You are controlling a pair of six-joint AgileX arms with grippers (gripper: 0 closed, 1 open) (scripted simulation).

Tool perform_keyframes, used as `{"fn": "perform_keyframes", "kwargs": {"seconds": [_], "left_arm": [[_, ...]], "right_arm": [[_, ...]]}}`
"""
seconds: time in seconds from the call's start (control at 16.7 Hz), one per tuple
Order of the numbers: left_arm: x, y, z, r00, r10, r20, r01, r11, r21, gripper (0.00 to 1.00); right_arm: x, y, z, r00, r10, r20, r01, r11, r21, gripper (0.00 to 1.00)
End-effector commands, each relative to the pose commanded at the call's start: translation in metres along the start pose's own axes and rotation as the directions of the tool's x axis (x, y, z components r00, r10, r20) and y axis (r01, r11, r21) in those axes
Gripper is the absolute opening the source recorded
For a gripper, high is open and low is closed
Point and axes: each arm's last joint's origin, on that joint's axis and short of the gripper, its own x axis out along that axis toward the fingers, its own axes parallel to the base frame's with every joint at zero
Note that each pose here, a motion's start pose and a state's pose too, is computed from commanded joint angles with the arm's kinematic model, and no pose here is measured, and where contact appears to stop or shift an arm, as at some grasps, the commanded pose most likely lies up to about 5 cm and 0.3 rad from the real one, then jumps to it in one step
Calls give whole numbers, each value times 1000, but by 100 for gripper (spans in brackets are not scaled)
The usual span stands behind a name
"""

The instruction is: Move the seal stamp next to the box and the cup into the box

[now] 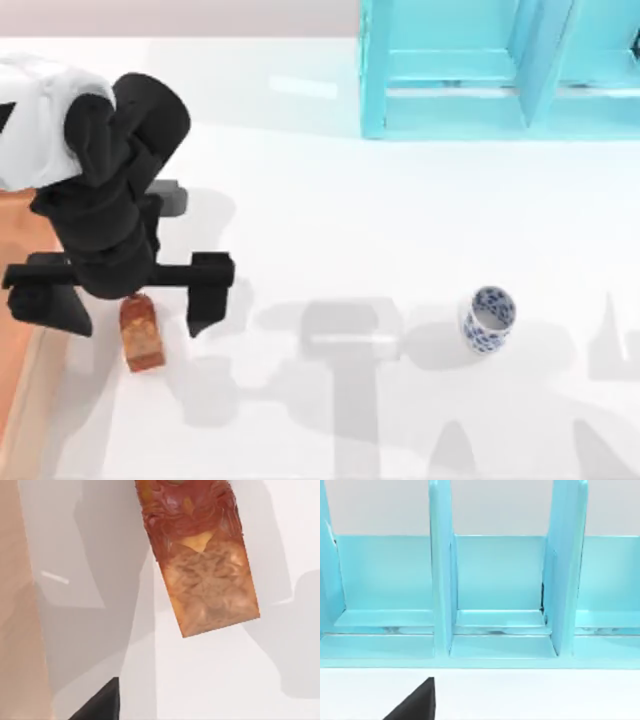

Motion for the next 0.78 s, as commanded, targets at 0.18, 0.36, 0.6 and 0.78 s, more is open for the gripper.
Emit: {"fn": "perform_keyframes", "kwargs": {"seconds": [0.18, 0.36, 0.6, 0.78], "left_arm": [[-26, -3, 4, 1000, -2, 4, 2, 1000, 2, 100], [-63, -1, 3, 1000, 8, -18, -8, 1000, -2, 100], [-96, 1, 0, 1000, 1, 0, -1, 1000, -5, 100], [-96, 1, -1, 1000, 0, 0, 0, 1000, -5, 100]], "right_arm": [[0, 0, 0, 1000, 0, 0, 0, 1000, 0, 100], [0, 0, 0, 1000, 0, 0, 0, 1000, 0, 100], [0, 0, 0, 1000, 0, 0, 0, 1000, 0, 100], [0, 0, 0, 1000, 0, 0, 0, 1000, 0, 100]]}}
